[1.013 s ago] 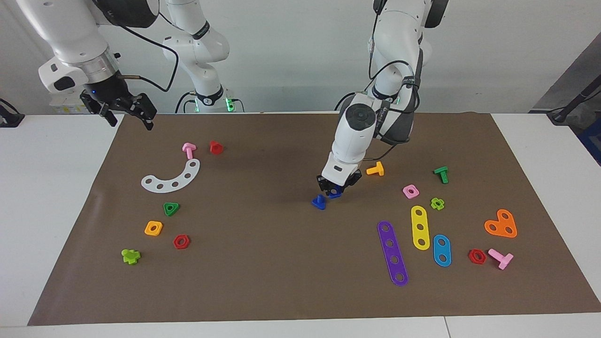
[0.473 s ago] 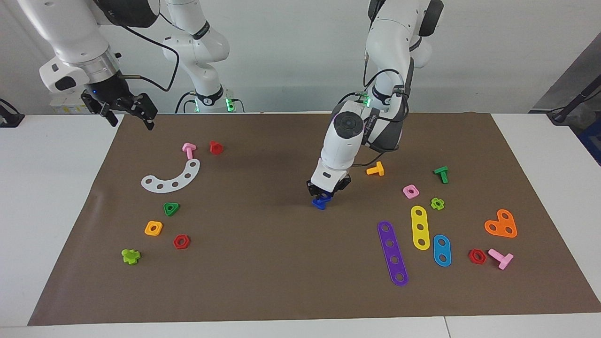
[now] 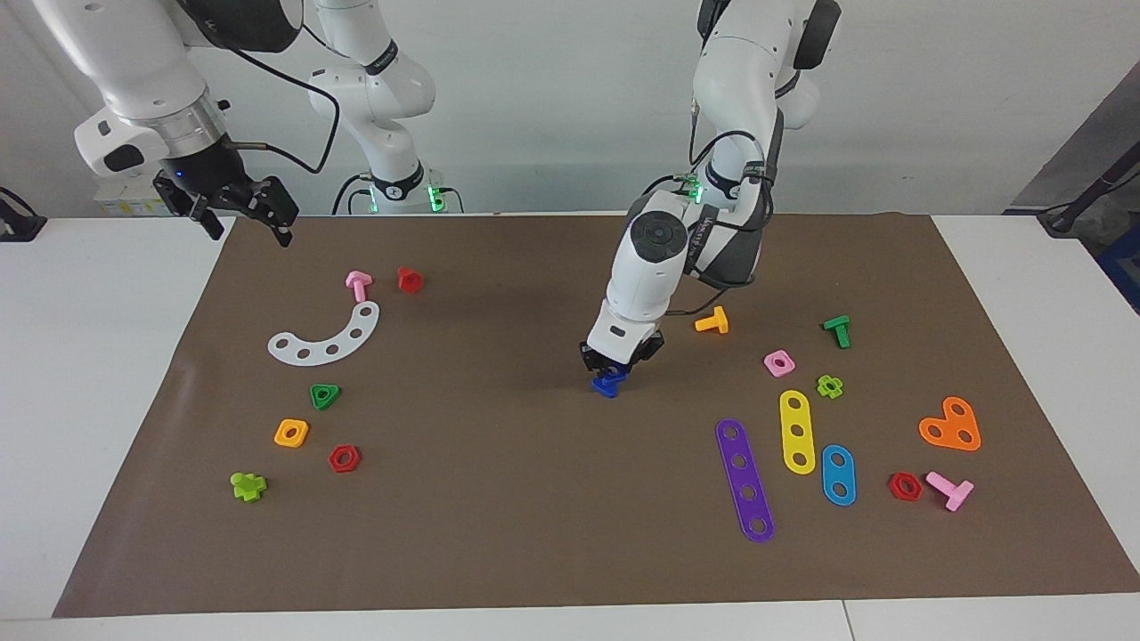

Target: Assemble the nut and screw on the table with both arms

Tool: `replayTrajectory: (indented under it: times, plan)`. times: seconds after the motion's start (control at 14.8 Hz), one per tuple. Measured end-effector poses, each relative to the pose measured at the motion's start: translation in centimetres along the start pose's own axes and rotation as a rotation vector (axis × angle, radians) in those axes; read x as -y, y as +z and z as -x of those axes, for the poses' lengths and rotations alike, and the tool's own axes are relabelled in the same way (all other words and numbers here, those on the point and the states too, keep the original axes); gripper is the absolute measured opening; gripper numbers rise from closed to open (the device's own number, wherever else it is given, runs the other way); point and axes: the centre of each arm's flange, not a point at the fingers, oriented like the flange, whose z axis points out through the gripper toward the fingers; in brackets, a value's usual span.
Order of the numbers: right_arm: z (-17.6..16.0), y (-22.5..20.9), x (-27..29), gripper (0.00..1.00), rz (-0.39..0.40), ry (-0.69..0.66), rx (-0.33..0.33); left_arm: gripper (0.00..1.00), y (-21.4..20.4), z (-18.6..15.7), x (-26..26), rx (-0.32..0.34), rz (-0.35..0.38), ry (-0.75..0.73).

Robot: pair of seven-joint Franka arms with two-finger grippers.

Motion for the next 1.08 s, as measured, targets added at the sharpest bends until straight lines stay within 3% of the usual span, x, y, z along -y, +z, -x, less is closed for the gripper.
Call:
replayTrajectory:
  times: [1.08]
  plan:
    - [0.0,0.0,0.0,1.00,0.000,0.000,0.000,0.46,0.8,-0.1,-0.6,0.000,0.001,0.000]
